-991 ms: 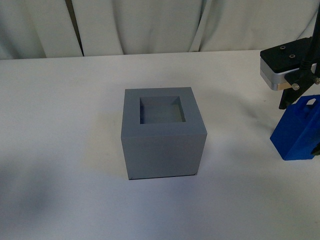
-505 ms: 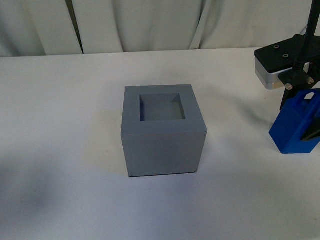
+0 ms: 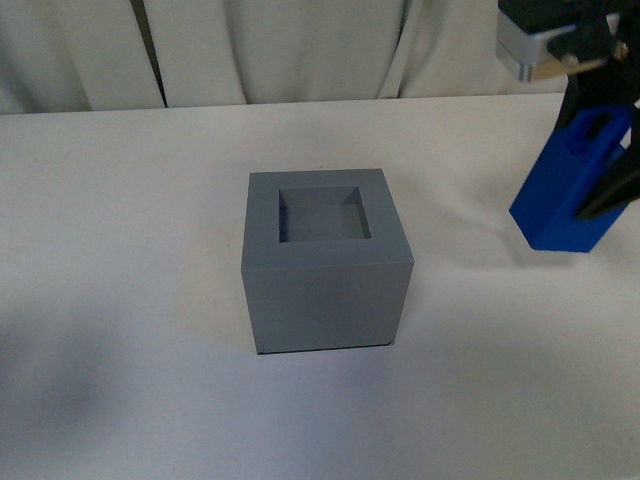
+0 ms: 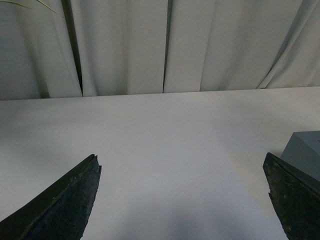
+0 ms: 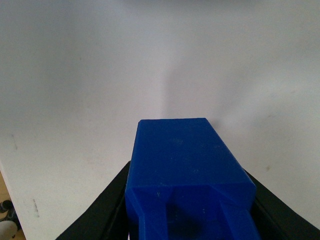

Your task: Insert blue part into gray base

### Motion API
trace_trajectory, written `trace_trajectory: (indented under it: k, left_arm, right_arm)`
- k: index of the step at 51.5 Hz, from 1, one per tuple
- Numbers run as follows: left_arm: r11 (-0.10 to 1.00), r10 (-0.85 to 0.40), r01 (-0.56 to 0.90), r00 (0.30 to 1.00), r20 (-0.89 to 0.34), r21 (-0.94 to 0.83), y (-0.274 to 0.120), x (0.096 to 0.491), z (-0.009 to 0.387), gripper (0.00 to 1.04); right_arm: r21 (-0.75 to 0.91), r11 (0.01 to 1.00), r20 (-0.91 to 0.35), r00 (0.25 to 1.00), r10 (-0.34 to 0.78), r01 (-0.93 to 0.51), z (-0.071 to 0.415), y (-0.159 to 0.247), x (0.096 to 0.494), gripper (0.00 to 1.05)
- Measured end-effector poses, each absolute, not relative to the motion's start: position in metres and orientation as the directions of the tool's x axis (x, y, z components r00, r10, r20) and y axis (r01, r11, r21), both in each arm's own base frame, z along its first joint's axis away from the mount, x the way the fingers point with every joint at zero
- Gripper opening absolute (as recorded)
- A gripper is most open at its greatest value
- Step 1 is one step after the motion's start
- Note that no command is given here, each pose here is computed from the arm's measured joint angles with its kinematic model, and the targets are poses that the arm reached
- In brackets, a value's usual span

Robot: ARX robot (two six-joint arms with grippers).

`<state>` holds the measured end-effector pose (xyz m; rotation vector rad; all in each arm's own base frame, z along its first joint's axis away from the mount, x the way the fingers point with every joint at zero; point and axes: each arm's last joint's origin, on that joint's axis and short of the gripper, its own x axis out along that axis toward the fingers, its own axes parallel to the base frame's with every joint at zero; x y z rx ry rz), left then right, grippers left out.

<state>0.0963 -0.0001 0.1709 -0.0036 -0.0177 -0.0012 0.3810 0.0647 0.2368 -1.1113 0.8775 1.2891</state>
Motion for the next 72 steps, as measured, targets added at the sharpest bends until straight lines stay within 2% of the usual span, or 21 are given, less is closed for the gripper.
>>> trace_trajectory:
  k: [16, 26, 39, 72]
  left_arm:
    - [1.000, -0.001, 0.001, 1.000, 0.018, -0.004, 0.000, 0.096, 0.171, 0.99]
    - [1.000, -0.001, 0.001, 1.000, 0.018, -0.004, 0.000, 0.096, 0.171, 0.99]
    - [1.000, -0.001, 0.001, 1.000, 0.018, -0.004, 0.000, 0.096, 0.171, 0.99]
    - [1.000, -0.001, 0.001, 1.000, 0.018, -0.004, 0.000, 0.096, 0.171, 0.99]
  right_arm:
    - [-0.194, -0.079, -0.922, 0.154, 0.355, -0.978, 0.283, 0.119, 0.375, 0.47]
    - [-0.189, -0.111, -0.909, 0.131, 0.396, -0.976, 0.299, 0.157, 0.361, 0.47]
    - [-0.198, -0.157, -0.912, 0.123, 0.391, -0.968, 0.304, 0.197, 0.343, 0.47]
    - [-0.183, -0.174, -0.931, 0.113, 0.346, -0.968, 0.283, 0.218, 0.342, 0.47]
